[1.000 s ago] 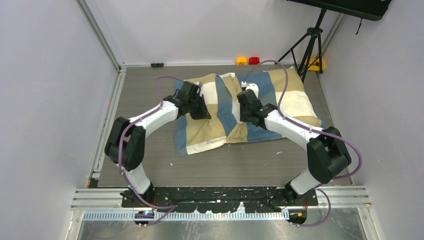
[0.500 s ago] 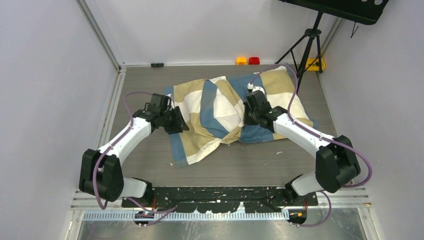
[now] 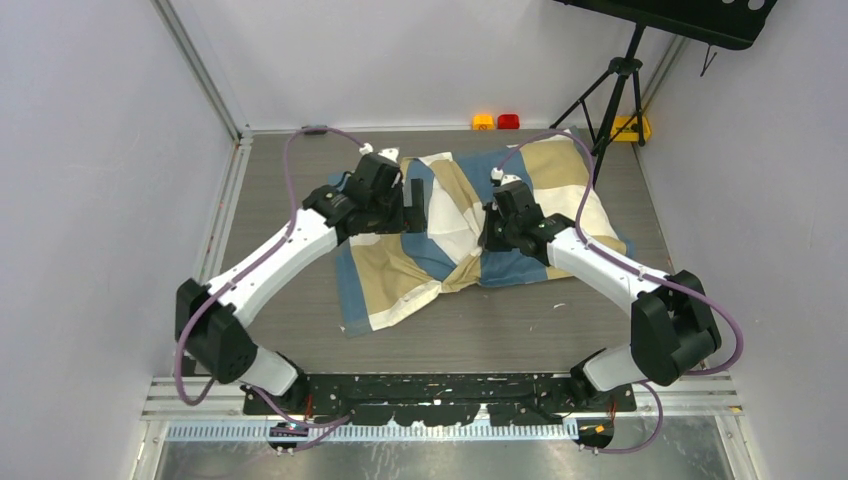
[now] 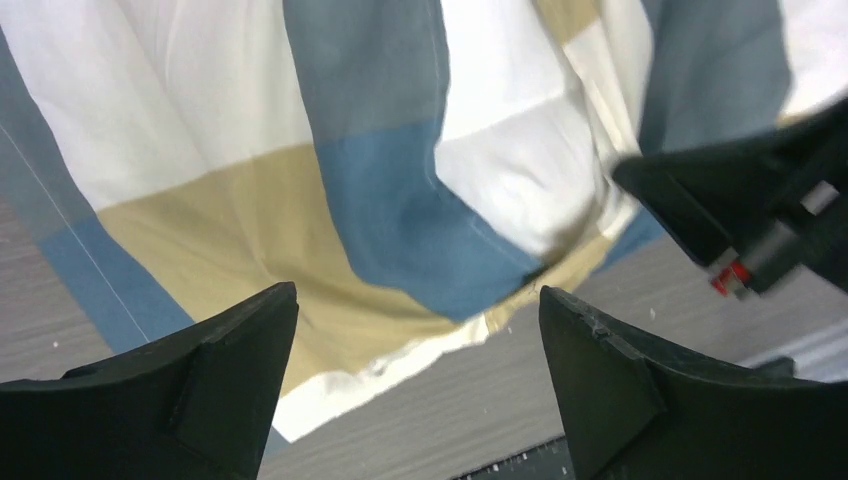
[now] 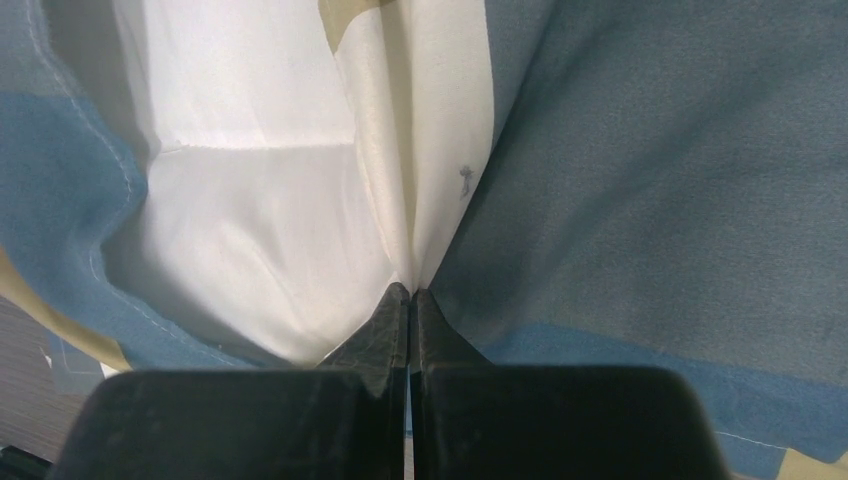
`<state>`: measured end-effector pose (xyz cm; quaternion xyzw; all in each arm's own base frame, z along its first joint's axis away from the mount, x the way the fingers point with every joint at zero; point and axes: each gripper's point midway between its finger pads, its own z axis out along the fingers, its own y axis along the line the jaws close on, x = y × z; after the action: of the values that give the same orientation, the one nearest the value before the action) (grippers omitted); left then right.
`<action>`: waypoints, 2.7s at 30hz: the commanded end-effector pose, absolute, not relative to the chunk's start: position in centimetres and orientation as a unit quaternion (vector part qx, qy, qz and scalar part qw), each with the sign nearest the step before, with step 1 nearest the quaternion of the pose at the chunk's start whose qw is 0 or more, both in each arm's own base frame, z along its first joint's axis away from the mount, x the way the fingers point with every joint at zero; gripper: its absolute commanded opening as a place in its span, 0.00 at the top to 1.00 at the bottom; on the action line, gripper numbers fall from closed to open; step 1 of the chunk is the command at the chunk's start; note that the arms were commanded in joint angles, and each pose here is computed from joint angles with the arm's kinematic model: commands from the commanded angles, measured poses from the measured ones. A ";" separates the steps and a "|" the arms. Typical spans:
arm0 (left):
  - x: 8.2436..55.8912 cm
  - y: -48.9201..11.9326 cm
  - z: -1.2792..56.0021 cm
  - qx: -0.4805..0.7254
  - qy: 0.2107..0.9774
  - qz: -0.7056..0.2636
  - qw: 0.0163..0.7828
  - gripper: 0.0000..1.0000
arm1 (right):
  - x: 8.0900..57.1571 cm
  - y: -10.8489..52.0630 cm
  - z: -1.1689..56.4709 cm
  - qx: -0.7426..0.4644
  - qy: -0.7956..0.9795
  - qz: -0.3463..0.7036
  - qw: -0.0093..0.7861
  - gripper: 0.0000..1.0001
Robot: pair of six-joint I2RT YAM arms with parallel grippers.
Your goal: Remove the pillowcase from the pillow
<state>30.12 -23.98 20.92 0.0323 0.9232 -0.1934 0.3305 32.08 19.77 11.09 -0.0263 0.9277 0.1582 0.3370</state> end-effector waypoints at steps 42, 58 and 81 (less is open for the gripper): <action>31.1 -18.8 8.3 -0.053 0.919 -0.317 0.226 1.00 | 31.0 27.6 18.4 -0.147 0.901 0.152 0.378 0.44; 28.2 -17.8 7.6 -0.043 0.920 -0.314 0.232 1.00 | 32.2 37.9 12.4 -0.208 0.914 0.118 0.328 0.10; 27.2 -14.4 6.7 -0.079 0.937 -0.231 0.248 1.00 | 35.4 34.4 18.8 -0.103 0.890 0.147 0.420 1.00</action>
<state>28.26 -16.12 7.77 -0.0671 0.9247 -0.2717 0.2581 32.23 35.94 10.05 -0.1957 0.9154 0.0700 0.3448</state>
